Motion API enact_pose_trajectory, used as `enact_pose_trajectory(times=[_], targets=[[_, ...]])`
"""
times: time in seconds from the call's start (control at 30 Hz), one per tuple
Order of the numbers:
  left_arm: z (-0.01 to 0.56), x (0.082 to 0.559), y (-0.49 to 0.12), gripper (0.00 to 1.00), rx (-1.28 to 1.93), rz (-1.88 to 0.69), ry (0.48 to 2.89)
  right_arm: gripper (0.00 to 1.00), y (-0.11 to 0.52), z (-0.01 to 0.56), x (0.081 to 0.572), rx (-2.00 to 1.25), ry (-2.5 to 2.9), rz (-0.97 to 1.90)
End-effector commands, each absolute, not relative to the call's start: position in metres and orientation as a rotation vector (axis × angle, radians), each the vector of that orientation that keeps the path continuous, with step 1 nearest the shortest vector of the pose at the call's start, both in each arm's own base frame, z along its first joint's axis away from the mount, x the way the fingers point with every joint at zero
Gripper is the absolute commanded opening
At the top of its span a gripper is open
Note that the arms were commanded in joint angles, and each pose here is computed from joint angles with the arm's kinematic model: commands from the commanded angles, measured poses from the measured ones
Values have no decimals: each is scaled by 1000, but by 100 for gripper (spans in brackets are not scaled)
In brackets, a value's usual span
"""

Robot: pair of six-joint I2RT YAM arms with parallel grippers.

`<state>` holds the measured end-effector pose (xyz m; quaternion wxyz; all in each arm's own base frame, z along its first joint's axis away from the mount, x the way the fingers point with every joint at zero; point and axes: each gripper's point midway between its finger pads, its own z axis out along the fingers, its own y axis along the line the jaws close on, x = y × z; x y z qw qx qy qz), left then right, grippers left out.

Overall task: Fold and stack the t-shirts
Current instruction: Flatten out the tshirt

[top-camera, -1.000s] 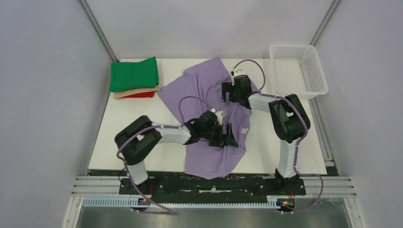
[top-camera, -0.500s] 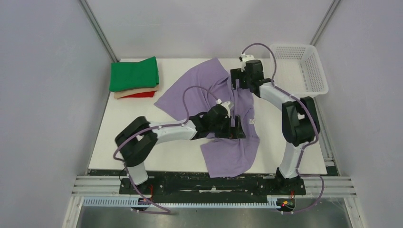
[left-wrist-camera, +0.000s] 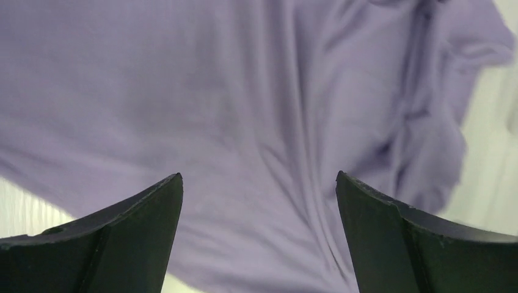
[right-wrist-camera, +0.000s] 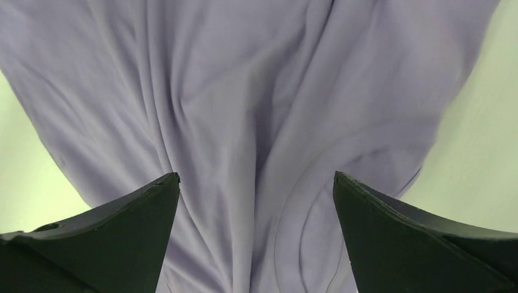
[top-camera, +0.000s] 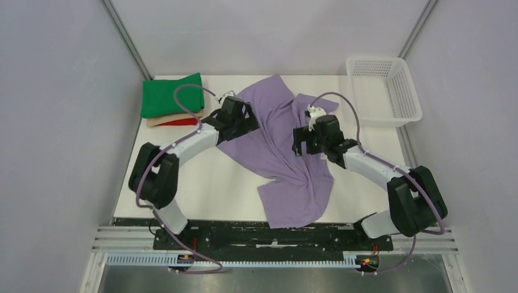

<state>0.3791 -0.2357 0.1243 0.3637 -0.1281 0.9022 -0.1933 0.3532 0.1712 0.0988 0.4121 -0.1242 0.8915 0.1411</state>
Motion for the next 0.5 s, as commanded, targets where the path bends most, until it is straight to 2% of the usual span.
enact_pose_trajectory(times=[0.0,0.23,0.37,0.47], targets=[[89,417,-231,100,-312,-509,2436,98,168,96,339,-230,2206,388],[41,453,-224,100,-340,-394,2495,98,176,64,334,-184,2230,464],[18,430,-216,100,-360,-346,2590,98,170,49,338,-128,2259,421],[7,393,-208,100,-407,-361,2641,98,154,40,343,-62,2278,312]])
